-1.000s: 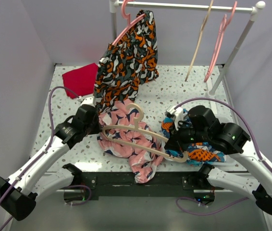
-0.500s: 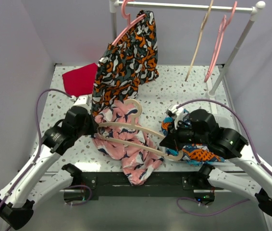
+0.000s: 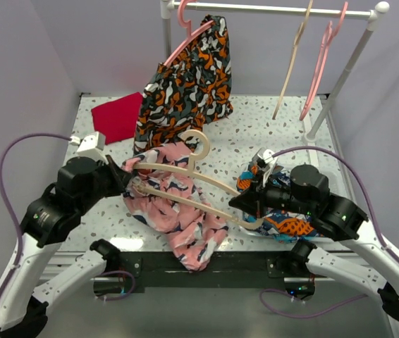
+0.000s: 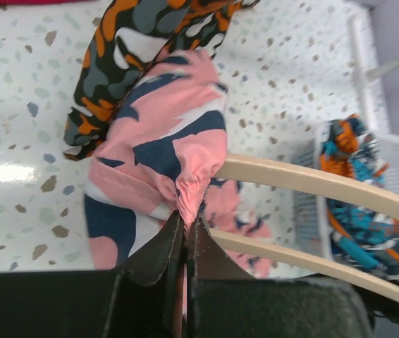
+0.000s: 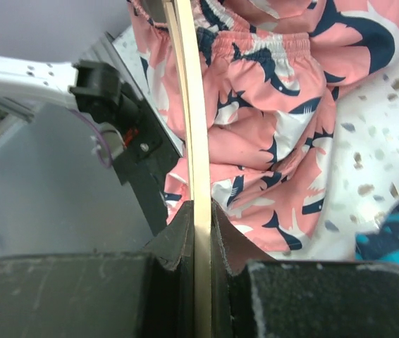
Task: Place the shorts on the hanger
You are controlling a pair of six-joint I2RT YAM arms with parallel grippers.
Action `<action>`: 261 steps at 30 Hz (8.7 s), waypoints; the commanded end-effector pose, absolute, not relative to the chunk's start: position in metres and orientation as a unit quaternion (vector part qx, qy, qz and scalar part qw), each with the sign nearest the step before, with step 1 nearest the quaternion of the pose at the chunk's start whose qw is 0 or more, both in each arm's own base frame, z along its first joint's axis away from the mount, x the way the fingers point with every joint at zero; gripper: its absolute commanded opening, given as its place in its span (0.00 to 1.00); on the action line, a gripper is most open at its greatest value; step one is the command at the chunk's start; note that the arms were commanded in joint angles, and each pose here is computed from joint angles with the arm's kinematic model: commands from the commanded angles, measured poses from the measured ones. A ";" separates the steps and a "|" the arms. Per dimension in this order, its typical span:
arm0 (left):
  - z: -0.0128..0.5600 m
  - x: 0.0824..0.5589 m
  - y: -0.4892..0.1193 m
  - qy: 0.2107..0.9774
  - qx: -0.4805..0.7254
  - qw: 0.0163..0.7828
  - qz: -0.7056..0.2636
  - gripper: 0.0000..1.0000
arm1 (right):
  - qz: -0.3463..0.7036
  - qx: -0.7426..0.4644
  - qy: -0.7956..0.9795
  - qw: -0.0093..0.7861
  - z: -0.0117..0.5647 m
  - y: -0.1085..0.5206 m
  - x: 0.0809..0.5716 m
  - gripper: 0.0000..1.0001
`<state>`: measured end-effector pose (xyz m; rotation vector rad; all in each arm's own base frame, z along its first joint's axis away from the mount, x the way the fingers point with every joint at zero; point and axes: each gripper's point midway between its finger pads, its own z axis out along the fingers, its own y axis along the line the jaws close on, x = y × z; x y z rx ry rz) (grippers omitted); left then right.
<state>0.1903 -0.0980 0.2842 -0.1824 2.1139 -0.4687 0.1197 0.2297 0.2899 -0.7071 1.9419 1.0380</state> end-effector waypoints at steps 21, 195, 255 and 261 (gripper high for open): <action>0.308 0.191 -0.098 0.843 -0.013 0.503 -0.189 0.29 | 0.464 -0.223 0.650 0.560 0.283 0.366 0.145 0.00; 0.362 0.222 -0.065 0.703 -0.044 0.701 -0.107 0.00 | 0.454 0.027 0.780 0.429 0.169 0.385 0.196 0.00; 0.369 0.253 -0.072 0.713 -0.063 0.696 -0.059 0.00 | 0.357 -0.112 0.694 0.616 0.430 0.369 0.209 0.00; 0.417 0.258 -0.094 0.697 -0.038 0.708 -0.106 0.00 | 0.376 -0.139 0.679 0.615 0.469 0.395 0.206 0.00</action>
